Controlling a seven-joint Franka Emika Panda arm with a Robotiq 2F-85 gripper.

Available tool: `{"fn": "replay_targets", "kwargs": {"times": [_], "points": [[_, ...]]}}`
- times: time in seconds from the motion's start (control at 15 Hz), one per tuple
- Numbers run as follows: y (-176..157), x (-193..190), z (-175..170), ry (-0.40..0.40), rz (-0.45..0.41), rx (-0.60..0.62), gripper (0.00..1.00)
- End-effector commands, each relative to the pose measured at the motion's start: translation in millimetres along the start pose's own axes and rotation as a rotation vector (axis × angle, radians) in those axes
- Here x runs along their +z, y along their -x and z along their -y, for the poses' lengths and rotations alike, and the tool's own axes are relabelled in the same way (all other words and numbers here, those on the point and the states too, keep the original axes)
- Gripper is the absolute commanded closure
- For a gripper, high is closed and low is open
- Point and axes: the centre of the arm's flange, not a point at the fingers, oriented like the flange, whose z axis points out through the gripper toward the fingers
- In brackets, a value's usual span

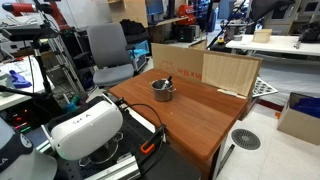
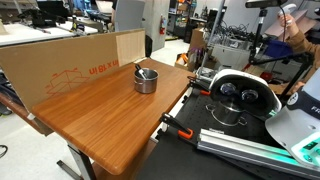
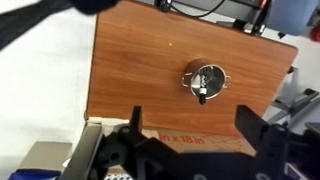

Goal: Take the marker out of the pot and put it on the table

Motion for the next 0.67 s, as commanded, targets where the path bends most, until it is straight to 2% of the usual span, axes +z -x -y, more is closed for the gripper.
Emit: {"fn": "replay_targets", "kwargs": {"times": [0.0, 0.27, 0.4, 0.6], "points": [[-10, 14, 7, 0.025, 0.011, -0.023, 0.00], [-28, 41, 23, 0.046, 0.056, -0.034, 0.00], [-36, 62, 32, 0.073, 0.046, -0.023, 0.00], [-50, 98, 46, 0.102, 0.094, -0.019, 0.00]]}}
